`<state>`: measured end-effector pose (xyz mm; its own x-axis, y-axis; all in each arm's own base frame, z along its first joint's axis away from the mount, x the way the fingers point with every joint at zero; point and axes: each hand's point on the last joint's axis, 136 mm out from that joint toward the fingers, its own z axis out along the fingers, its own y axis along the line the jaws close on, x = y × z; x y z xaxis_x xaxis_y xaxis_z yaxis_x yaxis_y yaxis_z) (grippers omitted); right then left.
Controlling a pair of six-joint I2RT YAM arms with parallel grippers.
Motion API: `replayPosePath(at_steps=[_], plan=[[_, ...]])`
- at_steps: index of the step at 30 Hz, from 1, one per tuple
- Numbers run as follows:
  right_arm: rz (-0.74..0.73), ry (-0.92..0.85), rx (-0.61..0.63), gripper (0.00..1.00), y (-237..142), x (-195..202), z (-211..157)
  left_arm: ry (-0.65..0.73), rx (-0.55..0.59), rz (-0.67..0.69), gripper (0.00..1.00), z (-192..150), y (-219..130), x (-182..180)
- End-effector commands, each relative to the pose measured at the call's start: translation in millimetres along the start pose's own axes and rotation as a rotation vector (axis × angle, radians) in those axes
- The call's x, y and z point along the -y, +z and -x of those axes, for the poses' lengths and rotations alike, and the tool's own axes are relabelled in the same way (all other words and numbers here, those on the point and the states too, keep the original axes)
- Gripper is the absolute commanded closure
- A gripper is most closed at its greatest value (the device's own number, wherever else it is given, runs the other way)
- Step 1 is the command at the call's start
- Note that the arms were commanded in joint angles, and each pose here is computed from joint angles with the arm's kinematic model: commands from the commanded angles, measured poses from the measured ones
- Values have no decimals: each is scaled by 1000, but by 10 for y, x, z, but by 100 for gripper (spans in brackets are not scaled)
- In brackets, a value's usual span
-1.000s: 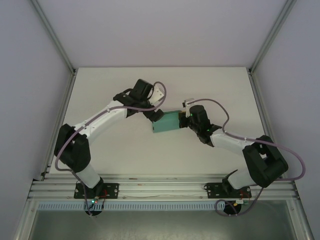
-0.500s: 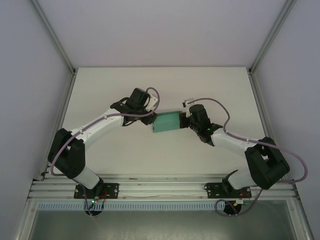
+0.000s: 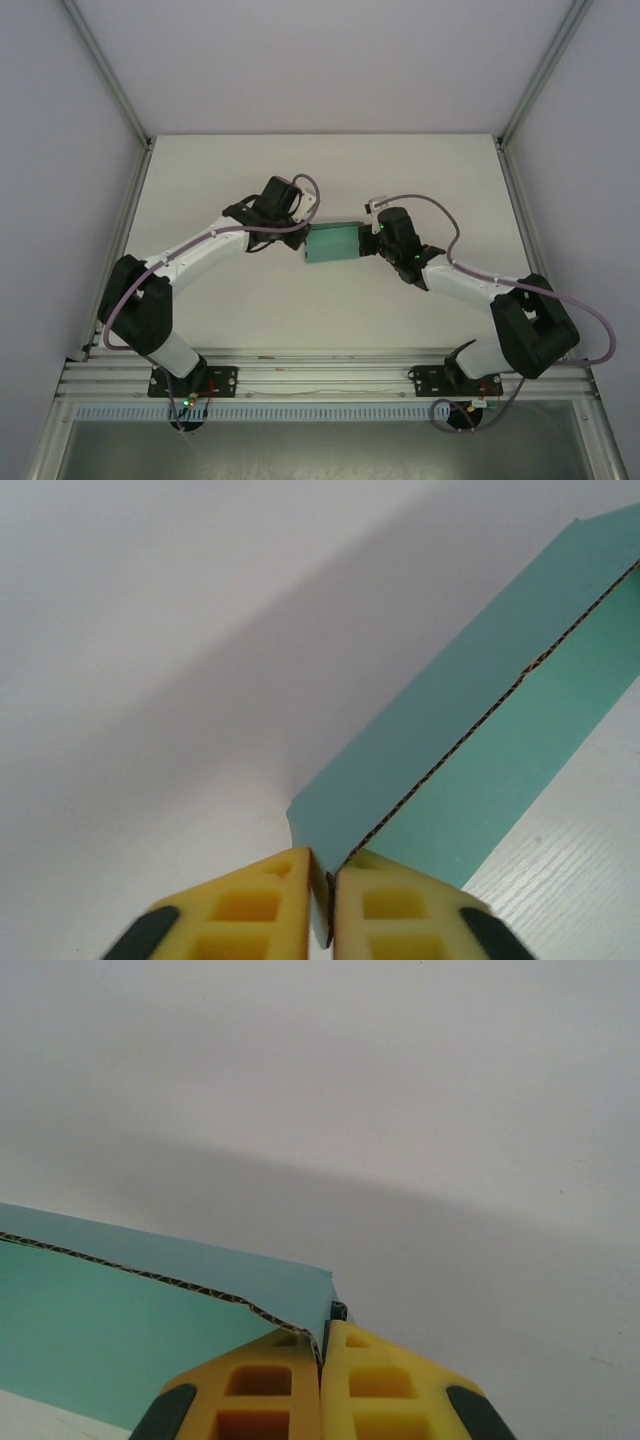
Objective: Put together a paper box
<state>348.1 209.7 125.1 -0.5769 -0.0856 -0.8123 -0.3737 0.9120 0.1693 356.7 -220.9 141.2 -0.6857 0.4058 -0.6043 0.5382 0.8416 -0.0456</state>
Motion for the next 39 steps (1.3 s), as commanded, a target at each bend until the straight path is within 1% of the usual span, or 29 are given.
replayPosePath(at_steps=[1, 2, 6, 11, 13, 15, 17, 20, 23, 25, 27, 33, 36, 39], plan=[[-33, 0, -209, 100, 19, 67, -557, -60, 26, -19, 96, 110, -12, 53], [-39, 0, -213, 100, 14, 72, -563, -87, 23, -19, 100, 117, -10, 53], [-78, -11, -219, 100, 2, 79, -566, -251, -2, -44, 100, 112, 10, 92], [-104, -13, -230, 100, -17, 34, -622, -452, -104, -71, 100, -33, 94, 106], [-120, -4, -232, 100, -19, 41, -647, -504, -136, -78, 100, -63, 108, 104], [-121, 1, -234, 100, -26, 35, -665, -519, -154, -114, 100, -60, 119, 129], [-116, 7, -233, 100, -32, 24, -671, -530, -167, -103, 100, -54, 112, 85], [-128, 9, -229, 100, -49, 44, -656, -575, -182, -123, 100, -40, 98, 35], [-136, 7, -226, 100, -53, 54, -648, -570, -201, -120, 100, -72, 92, 14], [-140, 6, -230, 100, -45, 58, -647, -570, -214, -143, 100, -84, 106, 45], [-139, 6, -234, 100, -39, 54, -657, -556, -228, -130, 100, -123, 137, 33], [-152, 16, -208, 100, -3, 88, -674, -485, -228, 55, 100, -410, 304, -101], [-156, 19, -200, 100, 23, 108, -708, -459, -193, 70, 100, -506, 393, 1], [-161, 17, -196, 100, 27, 123, -737, -430, -191, 130, 100, -648, 417, 17]])
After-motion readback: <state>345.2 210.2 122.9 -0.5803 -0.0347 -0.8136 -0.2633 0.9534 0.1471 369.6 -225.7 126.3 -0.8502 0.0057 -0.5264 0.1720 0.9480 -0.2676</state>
